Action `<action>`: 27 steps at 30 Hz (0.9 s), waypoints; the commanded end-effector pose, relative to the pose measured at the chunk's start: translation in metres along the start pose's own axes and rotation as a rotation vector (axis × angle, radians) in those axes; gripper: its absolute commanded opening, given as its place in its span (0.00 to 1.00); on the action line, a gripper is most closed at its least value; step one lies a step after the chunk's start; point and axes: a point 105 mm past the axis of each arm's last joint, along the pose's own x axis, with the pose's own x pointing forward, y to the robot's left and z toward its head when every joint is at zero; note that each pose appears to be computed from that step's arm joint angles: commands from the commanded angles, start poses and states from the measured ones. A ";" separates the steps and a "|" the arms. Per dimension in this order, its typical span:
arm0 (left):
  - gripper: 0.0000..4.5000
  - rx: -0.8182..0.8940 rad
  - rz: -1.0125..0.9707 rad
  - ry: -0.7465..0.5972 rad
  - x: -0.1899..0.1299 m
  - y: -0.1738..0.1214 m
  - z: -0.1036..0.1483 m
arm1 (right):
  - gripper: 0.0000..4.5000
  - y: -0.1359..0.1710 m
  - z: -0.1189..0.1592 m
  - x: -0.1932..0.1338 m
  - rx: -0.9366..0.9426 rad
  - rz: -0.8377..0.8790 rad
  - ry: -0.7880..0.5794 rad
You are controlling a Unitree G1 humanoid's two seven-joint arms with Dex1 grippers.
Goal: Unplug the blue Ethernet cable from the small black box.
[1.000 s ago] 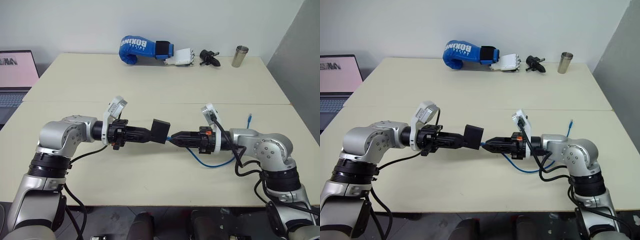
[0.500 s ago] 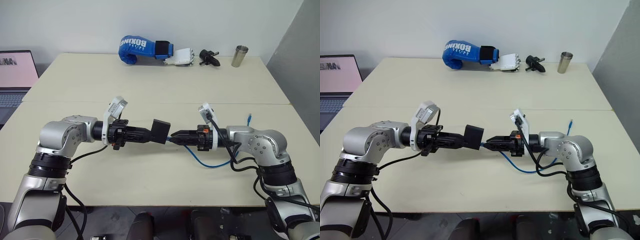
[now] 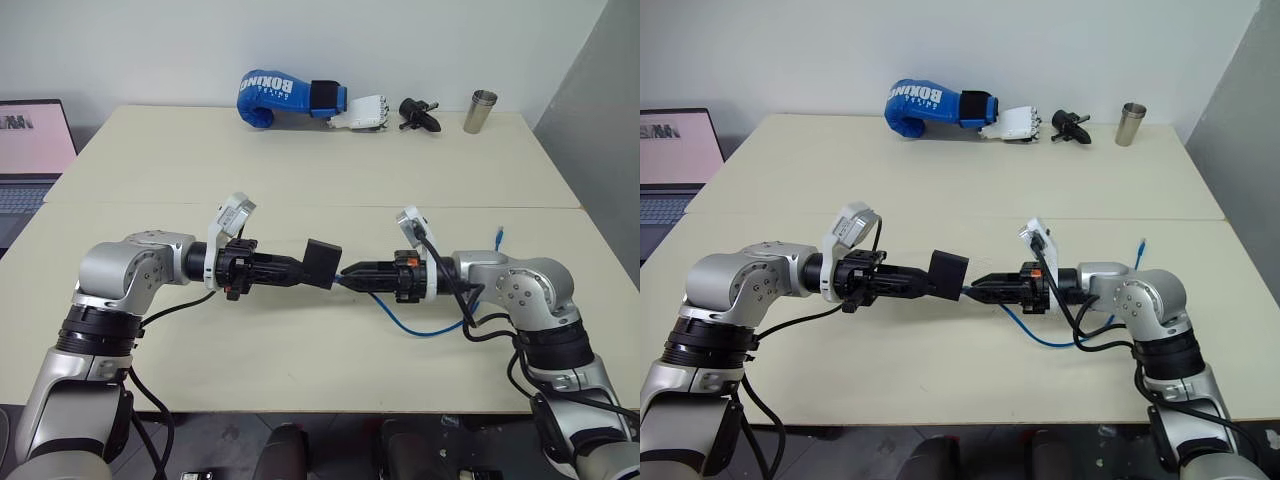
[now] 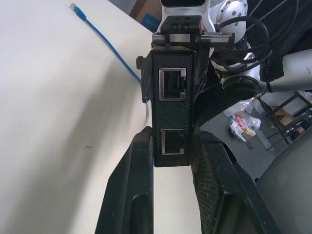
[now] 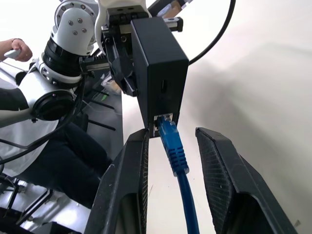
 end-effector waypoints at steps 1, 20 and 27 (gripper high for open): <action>0.17 0.052 -0.008 -0.010 -0.001 -0.006 0.010 | 0.35 0.011 0.008 0.001 -0.045 0.044 0.005; 0.17 0.050 -0.012 -0.010 0.000 -0.007 0.009 | 0.35 0.006 0.010 0.002 -0.025 0.028 0.007; 0.17 0.051 -0.013 -0.009 0.001 -0.007 0.008 | 0.35 0.004 0.011 0.003 -0.016 0.023 0.007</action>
